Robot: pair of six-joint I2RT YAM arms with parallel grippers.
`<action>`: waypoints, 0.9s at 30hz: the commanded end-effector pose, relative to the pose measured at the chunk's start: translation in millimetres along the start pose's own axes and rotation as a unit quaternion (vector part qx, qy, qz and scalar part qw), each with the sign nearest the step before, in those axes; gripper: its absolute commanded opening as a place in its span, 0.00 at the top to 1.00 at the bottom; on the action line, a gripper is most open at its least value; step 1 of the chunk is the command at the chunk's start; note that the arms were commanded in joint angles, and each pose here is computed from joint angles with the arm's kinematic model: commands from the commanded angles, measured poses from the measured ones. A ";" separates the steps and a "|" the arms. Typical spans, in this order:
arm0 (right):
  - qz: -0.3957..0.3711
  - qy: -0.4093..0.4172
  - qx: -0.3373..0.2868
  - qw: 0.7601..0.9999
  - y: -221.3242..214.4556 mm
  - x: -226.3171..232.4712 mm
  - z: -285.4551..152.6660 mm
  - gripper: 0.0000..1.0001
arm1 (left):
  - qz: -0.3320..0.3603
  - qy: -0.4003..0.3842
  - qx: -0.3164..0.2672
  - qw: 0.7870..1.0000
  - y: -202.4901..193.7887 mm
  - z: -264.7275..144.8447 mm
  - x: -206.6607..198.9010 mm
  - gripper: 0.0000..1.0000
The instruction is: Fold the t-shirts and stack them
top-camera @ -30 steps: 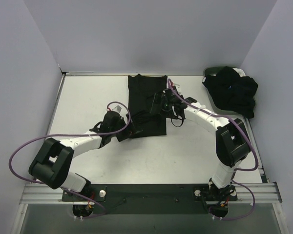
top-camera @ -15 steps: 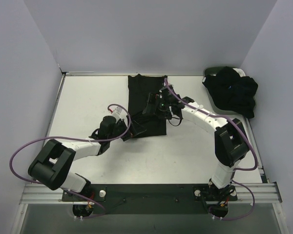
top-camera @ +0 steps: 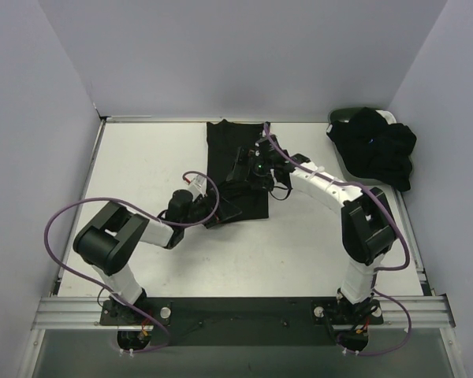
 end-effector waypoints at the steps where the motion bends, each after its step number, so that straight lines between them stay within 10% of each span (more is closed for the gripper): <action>1: 0.013 0.029 0.004 0.999 2.5 17.8 -0.5 0.00 | 0.017 -0.045 -0.015 0.999 2.5 1.1 -9.3 0.02; 27: 0.061 0.042 0.072 0.995 -22.5 29.2 68.6 0.00 | -0.002 -0.036 0.001 0.999 -26.3 -12.3 16.1 0.02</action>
Point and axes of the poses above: each gripper's point midway between its finger pads, its own z axis out along the fingers, its own x axis along the line the jaws close on, y = z × x, the point moved 1 cm from there along -z, back along the fingers, and after that the axes turned 3 degrees about z, right-handed, at the moved point
